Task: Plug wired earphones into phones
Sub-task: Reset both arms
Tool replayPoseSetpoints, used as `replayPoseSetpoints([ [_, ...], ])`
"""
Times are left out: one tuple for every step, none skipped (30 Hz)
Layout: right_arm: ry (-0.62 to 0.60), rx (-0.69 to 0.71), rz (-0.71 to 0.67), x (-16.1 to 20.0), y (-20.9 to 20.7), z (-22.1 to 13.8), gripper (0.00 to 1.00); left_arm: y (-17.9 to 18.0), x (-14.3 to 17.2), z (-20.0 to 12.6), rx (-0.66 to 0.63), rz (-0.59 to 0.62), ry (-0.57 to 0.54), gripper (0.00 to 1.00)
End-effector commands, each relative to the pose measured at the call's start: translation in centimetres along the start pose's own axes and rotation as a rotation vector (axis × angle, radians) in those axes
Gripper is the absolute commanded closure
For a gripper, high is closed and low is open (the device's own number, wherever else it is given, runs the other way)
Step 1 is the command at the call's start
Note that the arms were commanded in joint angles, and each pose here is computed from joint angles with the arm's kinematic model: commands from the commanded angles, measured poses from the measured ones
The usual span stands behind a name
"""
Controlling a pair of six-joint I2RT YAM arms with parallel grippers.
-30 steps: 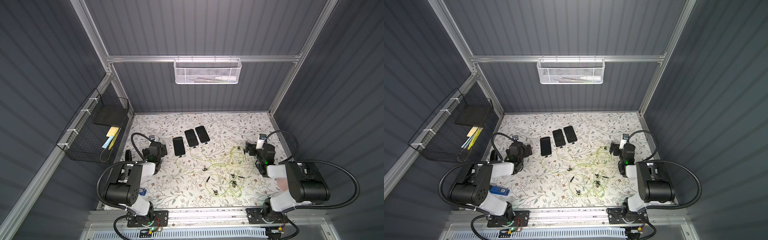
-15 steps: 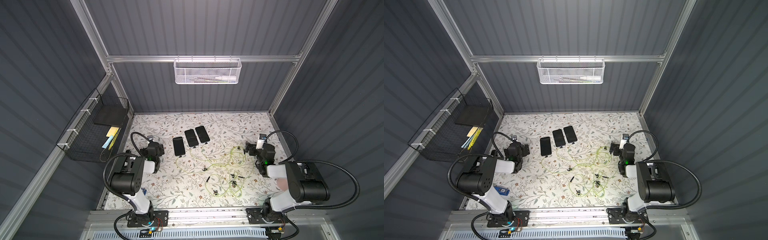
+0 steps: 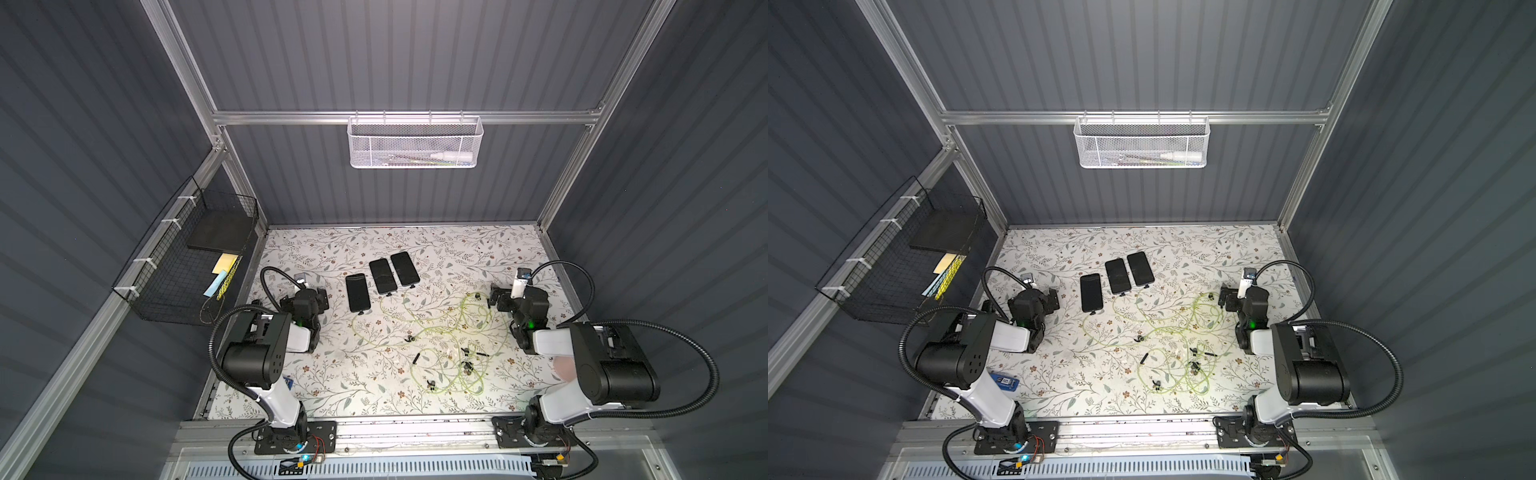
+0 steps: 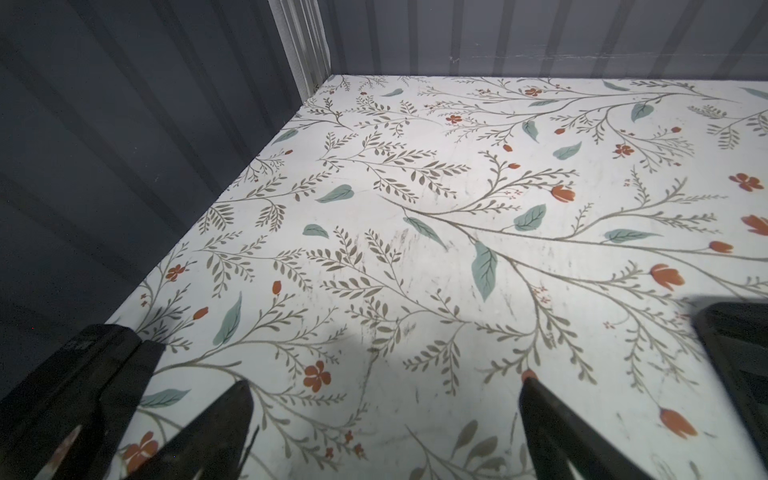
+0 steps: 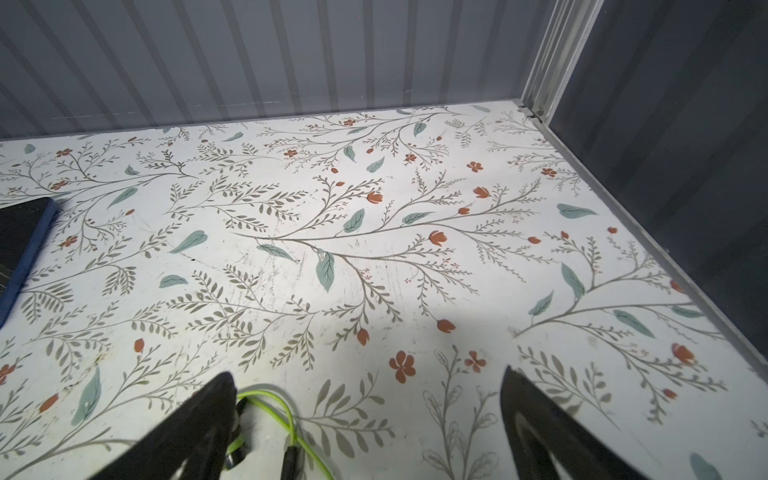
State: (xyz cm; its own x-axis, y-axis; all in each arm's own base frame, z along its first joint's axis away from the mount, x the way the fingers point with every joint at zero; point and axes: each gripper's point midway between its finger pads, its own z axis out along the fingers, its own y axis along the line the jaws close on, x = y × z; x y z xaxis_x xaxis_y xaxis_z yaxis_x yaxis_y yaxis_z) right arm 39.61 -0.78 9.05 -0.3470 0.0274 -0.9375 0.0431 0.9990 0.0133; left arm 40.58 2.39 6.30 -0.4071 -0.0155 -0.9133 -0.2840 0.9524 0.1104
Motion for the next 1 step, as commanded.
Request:
replayPoseSetpoints([
  [-0.019, 0.021, -0.018, -0.61, -0.17, 0.02, 0.01, 0.01, -0.52, -0.03, 0.0, 0.001, -0.023, 0.0],
])
